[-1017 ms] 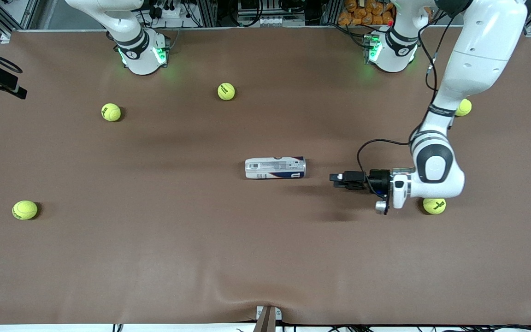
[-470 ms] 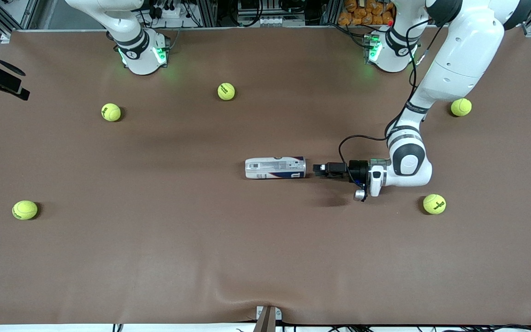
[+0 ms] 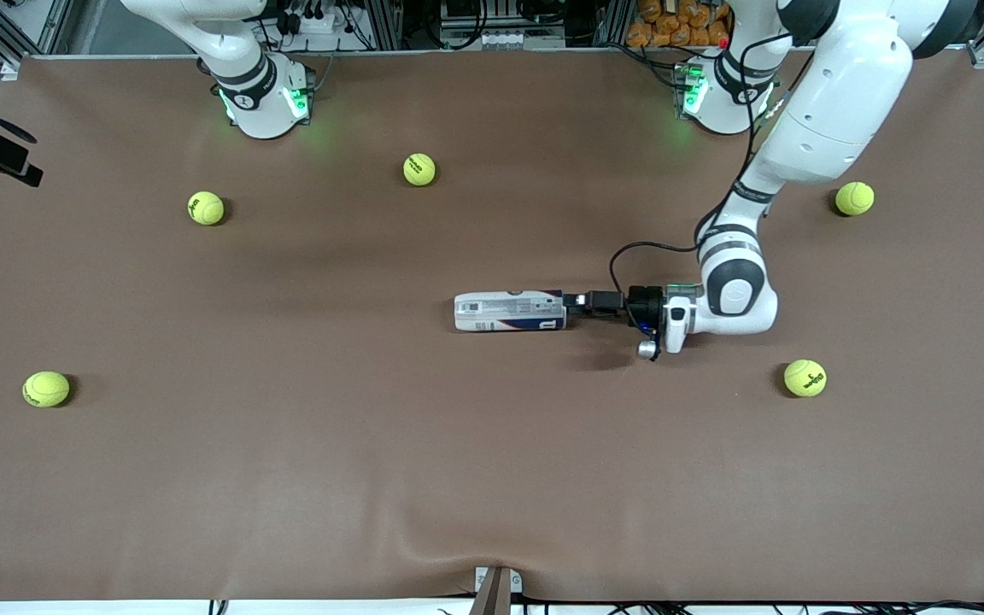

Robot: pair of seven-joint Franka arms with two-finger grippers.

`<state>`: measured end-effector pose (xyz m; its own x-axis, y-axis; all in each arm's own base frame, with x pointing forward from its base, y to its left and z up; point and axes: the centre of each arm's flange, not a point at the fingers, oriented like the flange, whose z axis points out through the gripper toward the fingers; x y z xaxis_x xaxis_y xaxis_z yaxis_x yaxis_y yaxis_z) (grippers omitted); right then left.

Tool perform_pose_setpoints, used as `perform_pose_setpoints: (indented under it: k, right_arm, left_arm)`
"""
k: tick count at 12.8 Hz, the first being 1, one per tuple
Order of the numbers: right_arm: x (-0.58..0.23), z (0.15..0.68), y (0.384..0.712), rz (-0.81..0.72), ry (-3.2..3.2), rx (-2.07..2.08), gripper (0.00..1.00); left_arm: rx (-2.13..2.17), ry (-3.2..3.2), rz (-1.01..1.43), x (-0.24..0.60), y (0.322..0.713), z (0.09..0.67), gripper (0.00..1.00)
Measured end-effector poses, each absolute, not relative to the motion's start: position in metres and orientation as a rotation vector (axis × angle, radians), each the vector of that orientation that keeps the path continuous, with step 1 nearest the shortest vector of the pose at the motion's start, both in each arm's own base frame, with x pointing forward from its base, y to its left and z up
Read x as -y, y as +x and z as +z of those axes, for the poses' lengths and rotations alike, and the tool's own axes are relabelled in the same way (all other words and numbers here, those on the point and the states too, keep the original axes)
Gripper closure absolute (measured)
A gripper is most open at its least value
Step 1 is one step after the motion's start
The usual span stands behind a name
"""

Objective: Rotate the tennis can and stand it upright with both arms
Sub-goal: 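Move the left gripper toward the can's open end, then close the left gripper around the can's end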

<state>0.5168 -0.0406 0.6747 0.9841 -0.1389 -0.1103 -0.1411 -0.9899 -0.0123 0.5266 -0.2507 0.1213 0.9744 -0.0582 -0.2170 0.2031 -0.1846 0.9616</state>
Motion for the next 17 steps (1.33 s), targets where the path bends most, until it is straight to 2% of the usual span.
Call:
perform_pose_setpoints:
  k: [2,3,9,11,14,17]
  right_arm:
    - [0.041,0.675,0.518,0.155,-3.112,-0.172,0.00]
    - [0.041,0.676,0.518,0.150,-3.113,-0.167,0.00]
    - [0.039,0.677,0.520,0.130,-3.114,-0.156,0.00]
    - [0.039,0.677,0.521,0.121,-3.115,-0.155,0.00]
    - [0.039,0.677,0.521,0.114,-3.115,-0.154,0.00]
    - [0.040,0.679,0.524,0.079,-3.117,-0.156,0.00]
  left_arm:
    - [-0.108,1.744,-0.227,0.259,0.531,0.117,0.00]
    - [-0.103,1.742,-0.226,0.262,0.532,0.113,0.10]
    - [-0.090,1.738,-0.208,0.263,0.535,0.105,0.81]
    - [-0.091,1.735,-0.207,0.262,0.537,0.107,0.96]
    - [-0.117,1.727,-0.220,0.266,0.548,0.117,0.96]
    - [-0.172,1.705,-0.249,0.277,0.578,0.151,0.96]
